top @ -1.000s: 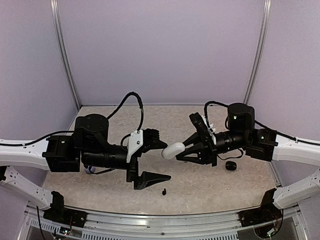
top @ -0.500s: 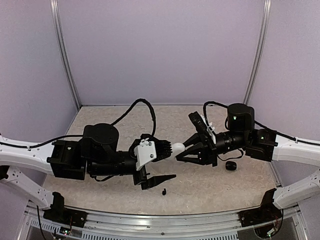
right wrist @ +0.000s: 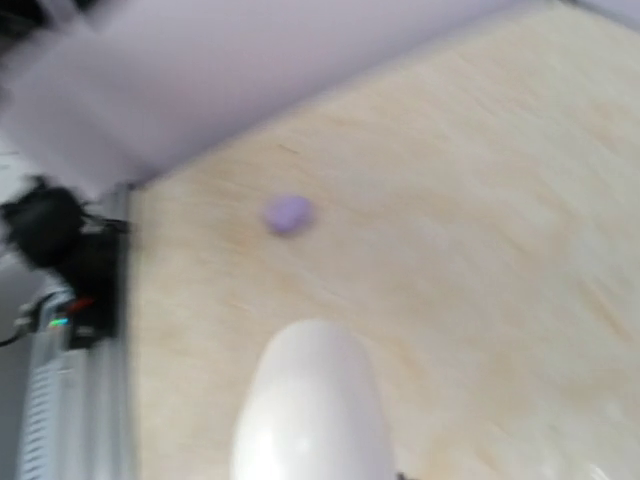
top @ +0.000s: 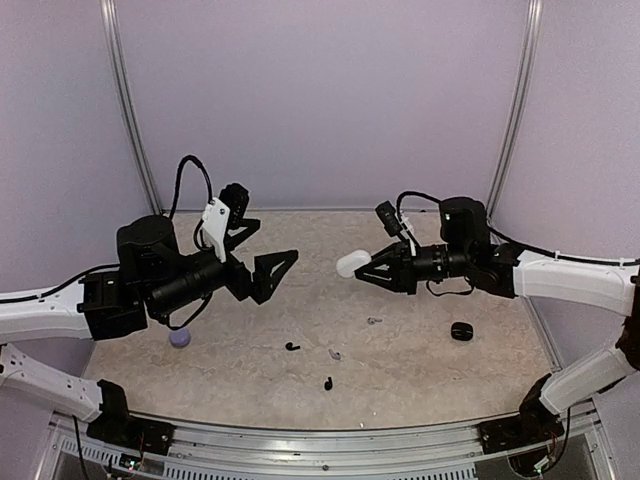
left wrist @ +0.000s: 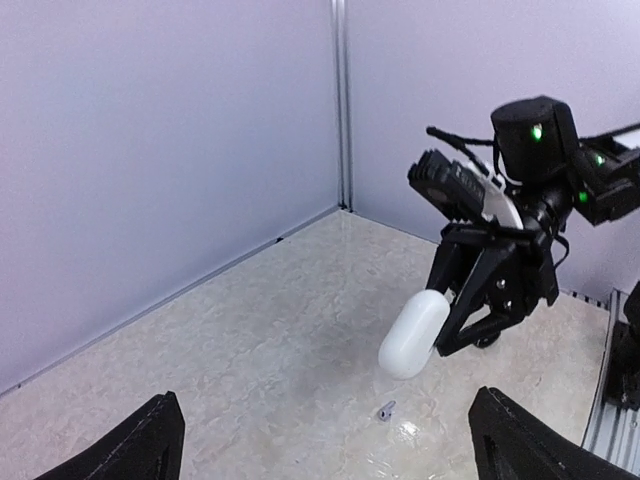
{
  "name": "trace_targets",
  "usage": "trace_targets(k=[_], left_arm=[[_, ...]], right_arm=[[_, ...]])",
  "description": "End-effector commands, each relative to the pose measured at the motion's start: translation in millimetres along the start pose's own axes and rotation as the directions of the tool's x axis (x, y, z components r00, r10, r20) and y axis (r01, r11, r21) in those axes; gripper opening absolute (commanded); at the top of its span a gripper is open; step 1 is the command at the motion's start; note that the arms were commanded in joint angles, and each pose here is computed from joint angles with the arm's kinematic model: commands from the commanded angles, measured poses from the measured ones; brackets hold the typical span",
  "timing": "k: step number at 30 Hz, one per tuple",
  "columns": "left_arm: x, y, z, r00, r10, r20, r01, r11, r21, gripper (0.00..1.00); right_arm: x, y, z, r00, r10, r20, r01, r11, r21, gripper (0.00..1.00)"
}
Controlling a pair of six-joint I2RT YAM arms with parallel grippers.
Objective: Insert the wireless bluetooth earbuds into the charging case
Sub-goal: Place the charging case with the earbuds at the center of the board.
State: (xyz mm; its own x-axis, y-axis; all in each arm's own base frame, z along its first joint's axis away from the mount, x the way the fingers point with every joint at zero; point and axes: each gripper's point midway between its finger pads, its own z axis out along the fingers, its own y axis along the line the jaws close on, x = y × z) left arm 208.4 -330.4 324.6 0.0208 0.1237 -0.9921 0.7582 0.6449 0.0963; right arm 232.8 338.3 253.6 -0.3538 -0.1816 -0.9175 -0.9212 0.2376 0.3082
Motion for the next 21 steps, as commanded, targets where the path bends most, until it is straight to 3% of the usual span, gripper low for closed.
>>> trace_targets(k=[1,7,16,21], left_arm=[[-7.7,45.5,-4.9,0.958,-0.271,0.091,0.281,0.952,-0.126,0.99],[16.6,85.3,-1.6,0.904,-0.423,0.066,0.425,0.87,-0.249,0.99],[69.9,107.0,-4.0,0.852,-0.523,-0.03,0.48,0.802,-0.356,0.99],[119.2,127.8,-23.3,0.764,-0.641,-0.079,0.519,0.682,-0.515,0.99]], right_arm=[[0.8,-62.9,15.0,0.994,0.107,-0.007,-0.105,0.988,0.113,0.0],[16.5,-127.9,48.8,0.973,0.228,-0.023,-0.222,0.963,0.152,0.0],[42.0,-196.4,106.3,0.944,0.313,-0.108,-0.29,0.939,0.187,0.0],[59.8,-218.3,127.2,0.924,0.355,-0.14,-0.326,0.926,0.192,0.05]])
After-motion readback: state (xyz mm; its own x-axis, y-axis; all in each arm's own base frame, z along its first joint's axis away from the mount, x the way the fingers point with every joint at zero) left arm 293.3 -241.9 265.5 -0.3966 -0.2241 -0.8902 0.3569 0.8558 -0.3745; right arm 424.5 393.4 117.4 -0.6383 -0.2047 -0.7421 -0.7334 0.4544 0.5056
